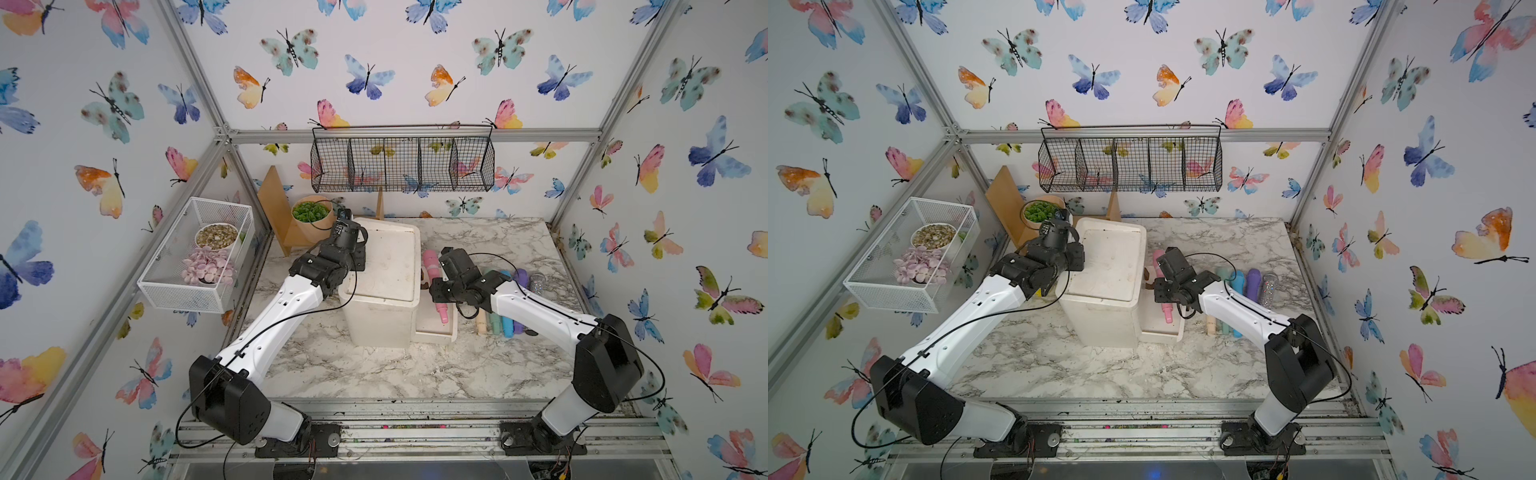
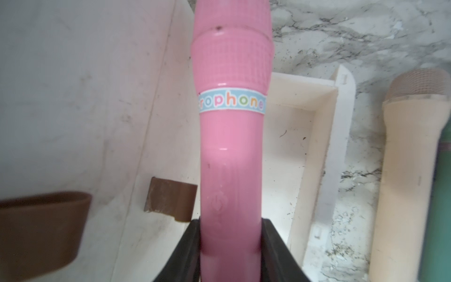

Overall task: Take the microphone out of the drawer
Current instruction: Pick up the microphone from the drawer, then place the microphone at the center of the board.

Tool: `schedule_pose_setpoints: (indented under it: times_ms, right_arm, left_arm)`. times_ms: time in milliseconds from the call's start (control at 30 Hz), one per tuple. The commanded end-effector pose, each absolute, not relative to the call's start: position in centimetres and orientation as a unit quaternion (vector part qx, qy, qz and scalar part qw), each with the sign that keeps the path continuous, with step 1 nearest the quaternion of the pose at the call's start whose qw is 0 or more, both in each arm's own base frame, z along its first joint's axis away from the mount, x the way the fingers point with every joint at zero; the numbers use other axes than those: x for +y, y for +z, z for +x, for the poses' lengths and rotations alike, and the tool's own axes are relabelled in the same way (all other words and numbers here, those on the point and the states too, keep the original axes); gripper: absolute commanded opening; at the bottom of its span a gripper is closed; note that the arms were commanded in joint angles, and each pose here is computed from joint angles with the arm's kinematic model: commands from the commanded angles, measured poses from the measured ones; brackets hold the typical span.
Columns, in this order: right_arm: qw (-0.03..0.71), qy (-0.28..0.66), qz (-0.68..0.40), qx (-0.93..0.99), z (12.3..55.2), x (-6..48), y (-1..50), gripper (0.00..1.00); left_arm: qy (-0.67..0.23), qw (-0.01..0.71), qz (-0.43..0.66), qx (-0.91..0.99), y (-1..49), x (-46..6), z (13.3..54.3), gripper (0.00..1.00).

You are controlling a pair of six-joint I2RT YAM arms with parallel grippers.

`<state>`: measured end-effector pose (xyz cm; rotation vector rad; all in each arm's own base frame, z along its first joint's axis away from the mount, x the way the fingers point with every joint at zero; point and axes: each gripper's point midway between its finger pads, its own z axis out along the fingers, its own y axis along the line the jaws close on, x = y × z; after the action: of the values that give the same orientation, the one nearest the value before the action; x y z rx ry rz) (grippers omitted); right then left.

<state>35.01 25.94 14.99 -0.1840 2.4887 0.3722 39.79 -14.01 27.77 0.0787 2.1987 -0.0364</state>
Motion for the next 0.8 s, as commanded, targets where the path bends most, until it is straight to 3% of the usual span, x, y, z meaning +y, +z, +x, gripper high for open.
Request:
schedule_pose_setpoints:
  times_ms: [0,267,767]
  right_arm:
    - [0.347,0.096,-0.061,0.931,35.8,23.8,16.9,0.16]
    - [0.368,0.010,-0.057,0.928,36.8,19.7,17.9,0.16]
    - [0.334,-0.055,0.030,0.940,39.2,4.5,15.9,0.14]
  left_arm:
    - [0.012,0.419,0.040,0.907,24.4,-13.8,39.5,0.00]
    - [0.011,0.418,0.039,0.908,24.5,-13.8,39.4,0.00]
    - [0.013,0.418,0.038,0.908,24.5,-13.7,39.4,0.00]
